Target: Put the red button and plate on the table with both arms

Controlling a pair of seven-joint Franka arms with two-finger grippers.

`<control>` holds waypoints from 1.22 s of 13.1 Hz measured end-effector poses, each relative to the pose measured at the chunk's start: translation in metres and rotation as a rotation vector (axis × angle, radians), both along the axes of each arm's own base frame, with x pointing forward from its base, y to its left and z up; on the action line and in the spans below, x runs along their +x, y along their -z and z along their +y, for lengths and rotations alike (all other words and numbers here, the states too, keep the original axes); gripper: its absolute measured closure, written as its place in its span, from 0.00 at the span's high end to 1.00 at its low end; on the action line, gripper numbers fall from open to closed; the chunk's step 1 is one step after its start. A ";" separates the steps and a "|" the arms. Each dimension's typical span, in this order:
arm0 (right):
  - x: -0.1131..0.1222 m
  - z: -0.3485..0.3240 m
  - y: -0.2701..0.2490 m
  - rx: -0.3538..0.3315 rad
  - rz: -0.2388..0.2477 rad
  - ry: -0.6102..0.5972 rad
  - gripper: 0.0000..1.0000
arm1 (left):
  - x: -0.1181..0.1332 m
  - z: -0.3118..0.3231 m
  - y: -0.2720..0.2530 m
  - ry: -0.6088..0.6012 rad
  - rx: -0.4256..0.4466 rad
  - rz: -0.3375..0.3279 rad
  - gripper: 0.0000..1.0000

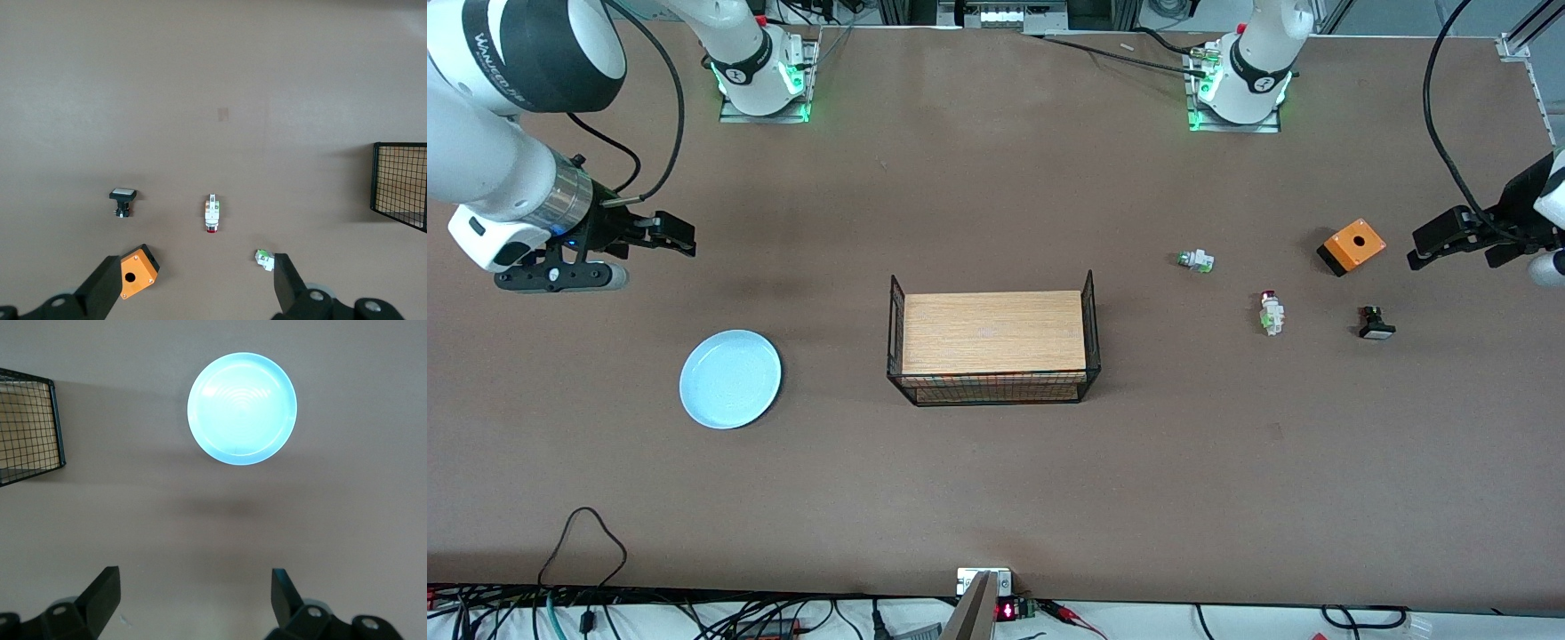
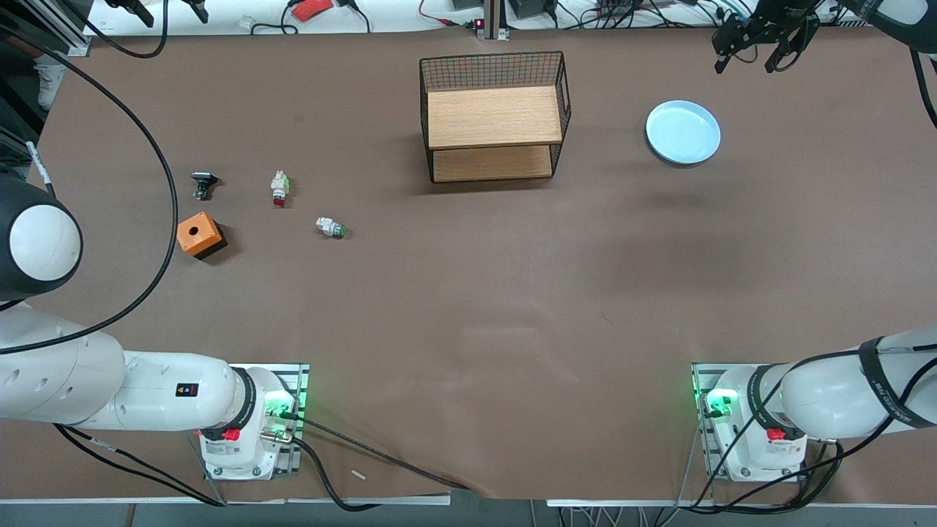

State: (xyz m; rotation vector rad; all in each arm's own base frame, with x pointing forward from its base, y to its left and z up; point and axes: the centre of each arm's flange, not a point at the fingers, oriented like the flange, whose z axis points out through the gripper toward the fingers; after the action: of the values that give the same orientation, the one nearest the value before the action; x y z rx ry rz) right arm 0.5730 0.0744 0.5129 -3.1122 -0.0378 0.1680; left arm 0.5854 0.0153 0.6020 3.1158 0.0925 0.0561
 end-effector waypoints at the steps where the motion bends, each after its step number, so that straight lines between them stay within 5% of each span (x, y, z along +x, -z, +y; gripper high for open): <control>1: 0.001 -0.004 0.001 -0.001 0.000 0.007 1.00 | 0.000 0.000 0.000 0.000 0.000 0.000 1.00; 10: 0.005 -0.078 -0.020 -0.044 0.024 0.013 1.00 | -0.001 -0.001 0.001 0.002 0.000 0.008 1.00; 13: -0.011 -0.062 -0.022 -0.044 0.150 0.000 1.00 | -0.002 -0.001 0.001 0.002 -0.001 0.014 1.00; 16: -0.015 -0.049 -0.024 -0.034 0.174 -0.008 1.00 | -0.002 -0.001 0.001 0.003 -0.001 0.016 1.00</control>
State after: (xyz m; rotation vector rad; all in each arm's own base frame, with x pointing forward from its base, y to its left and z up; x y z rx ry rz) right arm 0.5580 0.0256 0.5369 -3.1173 -0.0440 0.4433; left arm 0.5835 0.0140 0.6008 3.1160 0.0889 0.0305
